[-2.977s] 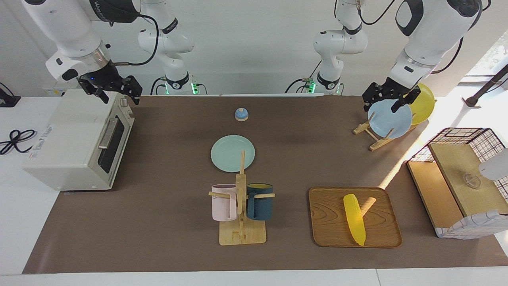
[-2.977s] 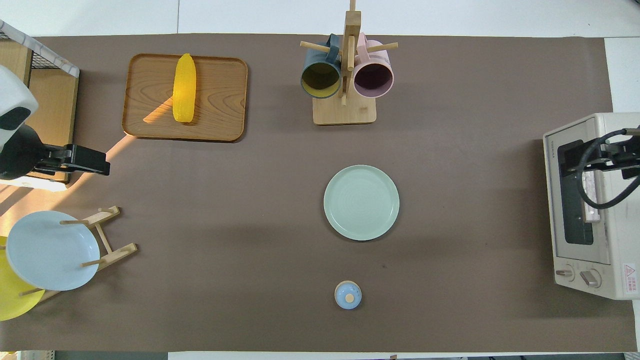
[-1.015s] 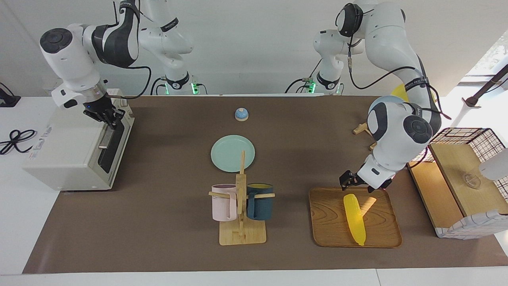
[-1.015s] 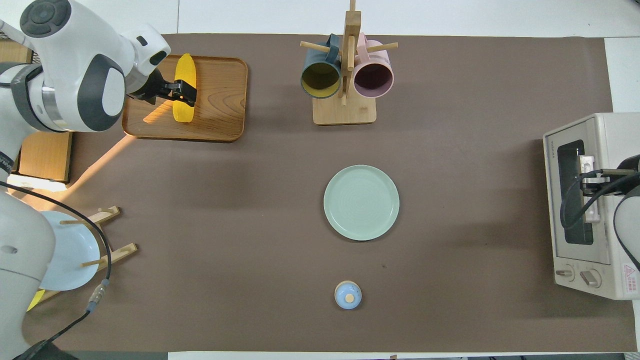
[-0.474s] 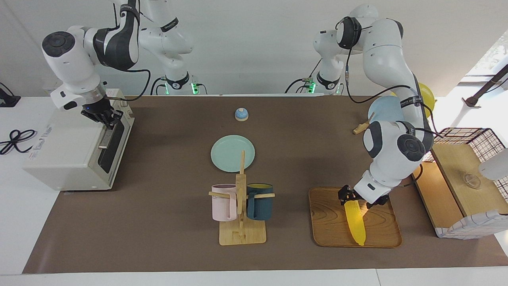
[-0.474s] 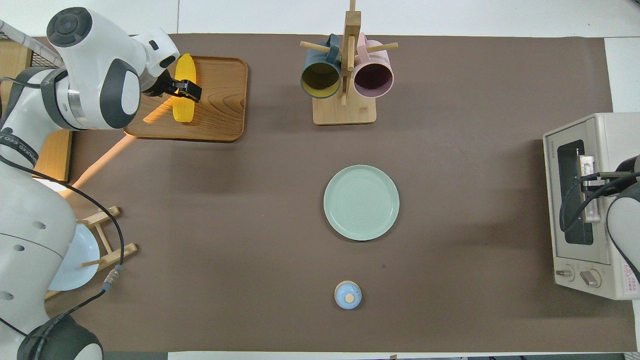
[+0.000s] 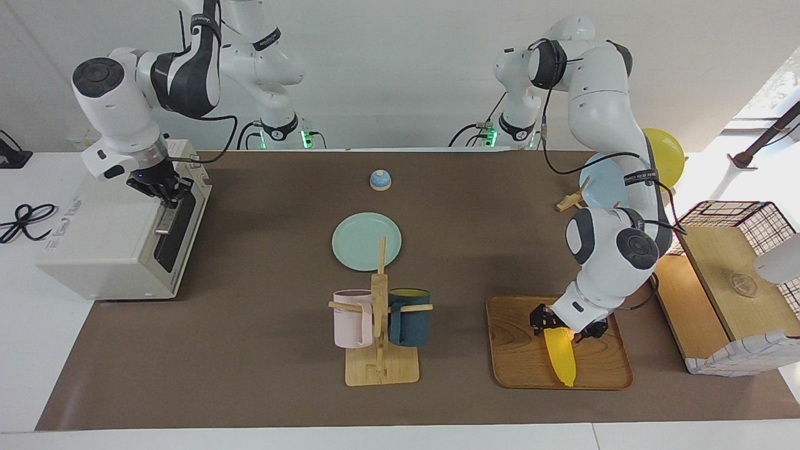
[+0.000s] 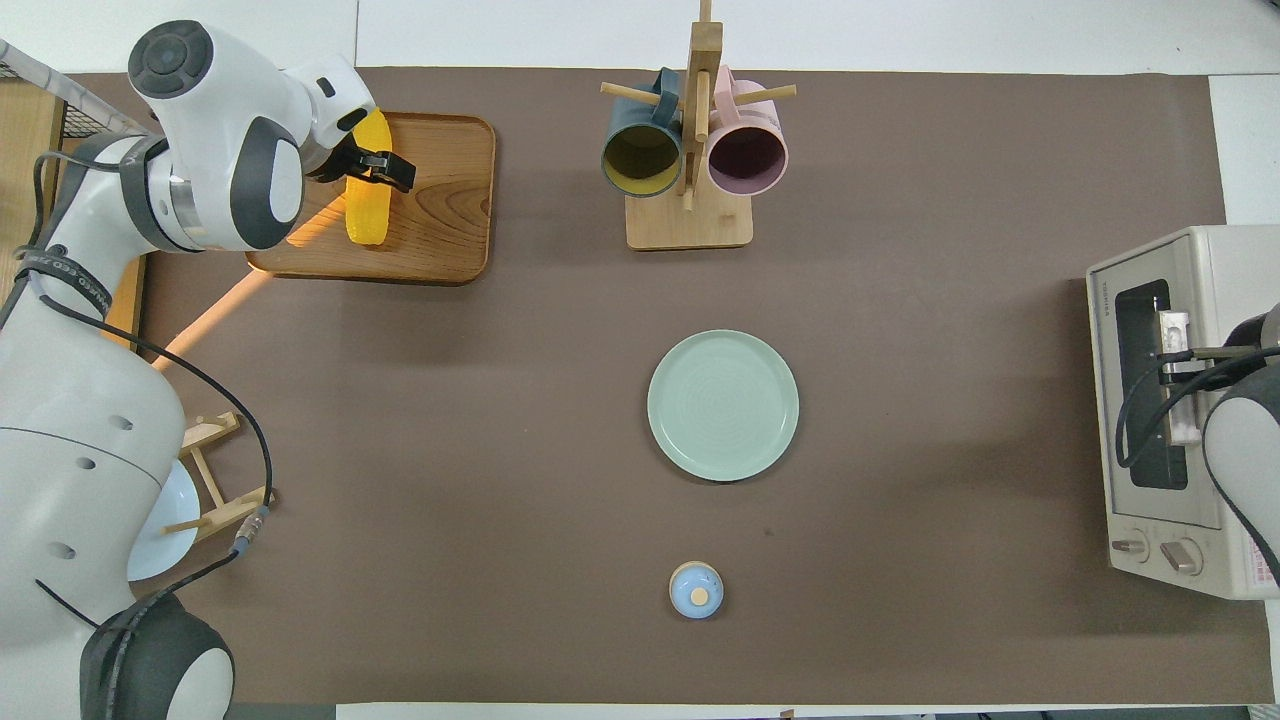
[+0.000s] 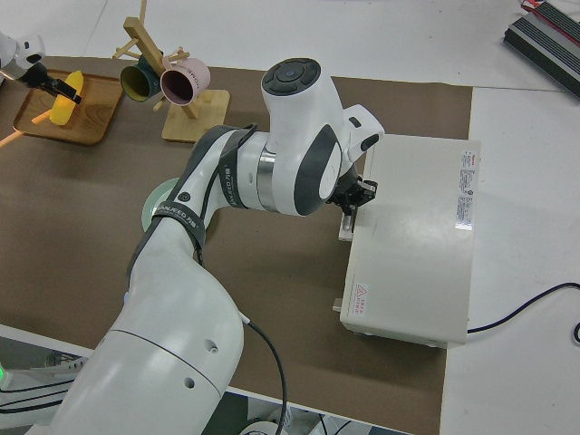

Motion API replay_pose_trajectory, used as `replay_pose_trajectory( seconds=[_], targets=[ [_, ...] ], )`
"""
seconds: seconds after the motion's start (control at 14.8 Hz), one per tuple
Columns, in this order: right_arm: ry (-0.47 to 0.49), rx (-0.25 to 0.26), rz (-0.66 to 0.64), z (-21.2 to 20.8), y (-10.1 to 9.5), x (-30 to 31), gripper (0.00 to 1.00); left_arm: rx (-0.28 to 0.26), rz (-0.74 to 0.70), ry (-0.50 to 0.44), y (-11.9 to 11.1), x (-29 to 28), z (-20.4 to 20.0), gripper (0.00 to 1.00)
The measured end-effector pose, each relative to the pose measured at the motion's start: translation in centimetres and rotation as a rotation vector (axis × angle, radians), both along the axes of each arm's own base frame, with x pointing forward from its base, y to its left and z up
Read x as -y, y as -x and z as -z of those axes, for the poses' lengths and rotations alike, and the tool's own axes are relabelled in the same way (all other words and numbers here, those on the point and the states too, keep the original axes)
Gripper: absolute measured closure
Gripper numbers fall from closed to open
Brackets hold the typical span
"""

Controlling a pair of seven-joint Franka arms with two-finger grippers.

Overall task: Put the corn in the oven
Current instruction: 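Reach the yellow corn on the wooden tray and grasp it with the left gripper, then lift the corn with the left gripper while the right gripper opens the oven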

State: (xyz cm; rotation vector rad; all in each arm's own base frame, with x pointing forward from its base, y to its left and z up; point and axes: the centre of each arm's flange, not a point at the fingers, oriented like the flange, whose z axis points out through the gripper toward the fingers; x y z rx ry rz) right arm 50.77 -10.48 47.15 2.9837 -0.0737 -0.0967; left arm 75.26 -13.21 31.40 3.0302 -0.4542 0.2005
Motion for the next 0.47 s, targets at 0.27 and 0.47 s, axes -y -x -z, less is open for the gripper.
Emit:
replay_pose_trajectory(
  seconds=[0.27,0.47],
  targets=[
    [0.0,0.001,-0.002,0.1,0.0,-0.1,0.99,0.017,0.042,-0.058,-0.2,-0.3,1.0,0.0],
    [-0.002,0.011,-0.006,0.4,0.1,-0.3,0.99,0.019,0.045,-0.061,-0.3,-0.4,1.4,0.14]
  ],
)
